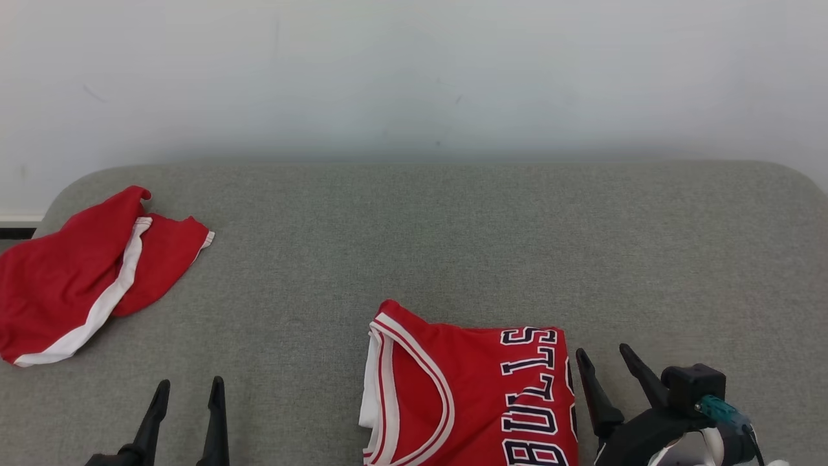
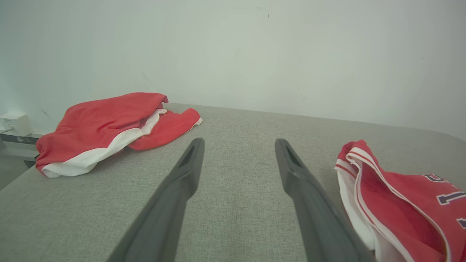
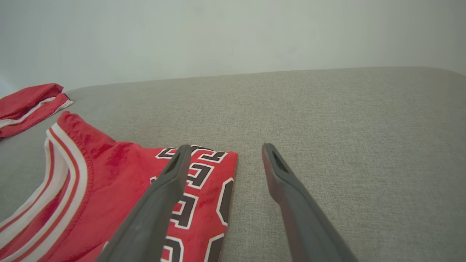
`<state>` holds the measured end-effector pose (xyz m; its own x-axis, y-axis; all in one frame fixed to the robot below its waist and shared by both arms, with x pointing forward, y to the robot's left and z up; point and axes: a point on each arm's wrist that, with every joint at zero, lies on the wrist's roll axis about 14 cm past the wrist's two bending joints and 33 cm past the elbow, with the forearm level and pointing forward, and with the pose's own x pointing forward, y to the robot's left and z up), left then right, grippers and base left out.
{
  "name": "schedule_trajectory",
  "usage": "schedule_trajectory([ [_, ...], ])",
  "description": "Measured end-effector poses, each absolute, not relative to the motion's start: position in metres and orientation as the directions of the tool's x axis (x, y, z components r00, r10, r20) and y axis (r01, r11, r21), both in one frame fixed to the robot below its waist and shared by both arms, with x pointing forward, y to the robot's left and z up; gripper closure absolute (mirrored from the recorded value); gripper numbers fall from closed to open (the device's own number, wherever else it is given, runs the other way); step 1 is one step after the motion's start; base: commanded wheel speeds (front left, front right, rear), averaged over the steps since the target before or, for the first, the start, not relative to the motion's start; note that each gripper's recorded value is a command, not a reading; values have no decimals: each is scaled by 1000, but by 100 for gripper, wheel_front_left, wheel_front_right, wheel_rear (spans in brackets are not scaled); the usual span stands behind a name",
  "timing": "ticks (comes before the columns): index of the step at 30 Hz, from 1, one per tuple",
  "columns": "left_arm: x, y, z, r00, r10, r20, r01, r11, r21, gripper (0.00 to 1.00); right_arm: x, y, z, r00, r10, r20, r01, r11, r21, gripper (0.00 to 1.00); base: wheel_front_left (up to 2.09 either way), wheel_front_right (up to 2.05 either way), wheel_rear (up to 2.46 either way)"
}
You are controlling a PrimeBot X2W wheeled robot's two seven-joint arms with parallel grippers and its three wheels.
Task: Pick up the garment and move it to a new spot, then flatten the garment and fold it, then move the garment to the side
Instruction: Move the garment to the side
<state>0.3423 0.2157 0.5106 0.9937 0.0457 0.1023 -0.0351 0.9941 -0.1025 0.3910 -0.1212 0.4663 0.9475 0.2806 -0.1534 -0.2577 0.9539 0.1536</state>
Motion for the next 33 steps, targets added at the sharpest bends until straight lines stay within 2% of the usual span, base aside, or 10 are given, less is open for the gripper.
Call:
schedule_trajectory([
  [15, 351, 227, 498, 995, 83, 60, -76, 992, -104, 0, 384, -93, 381, 848, 327, -417, -255, 941, 221, 0, 0, 0, 0],
  [16, 352, 226, 497, 995, 82, 59, -75, 992, -104, 0, 383, -91, 377, 841, 331, -428, -257, 940, 224, 7, 0, 0, 0],
  [17, 353, 226, 497, 995, 80, 59, -74, 992, -105, 0, 384, -91, 376, 837, 332, -435, -253, 940, 230, 57, 0, 0, 0],
  [18, 354, 225, 497, 995, 80, 58, -73, 992, -106, 0, 384, -90, 374, 834, 331, -441, -247, 939, 238, 84, 0, 0, 0],
  [19, 354, 225, 497, 995, 80, 57, -74, 991, -107, 0, 384, -89, 373, 832, 334, -444, -247, 938, 243, 100, 0, 0, 0],
  [26, 362, 222, 494, 996, 71, 50, -65, 991, -114, 0, 400, -83, 381, 839, 350, -416, -267, 932, 247, 100, 0, 0, 0],
  [33, 383, 206, 496, 998, 26, 62, -18, 992, -125, 0, 457, -110, 410, 870, 323, -372, -290, 946, 144, 100, 0, 0, 0],
])
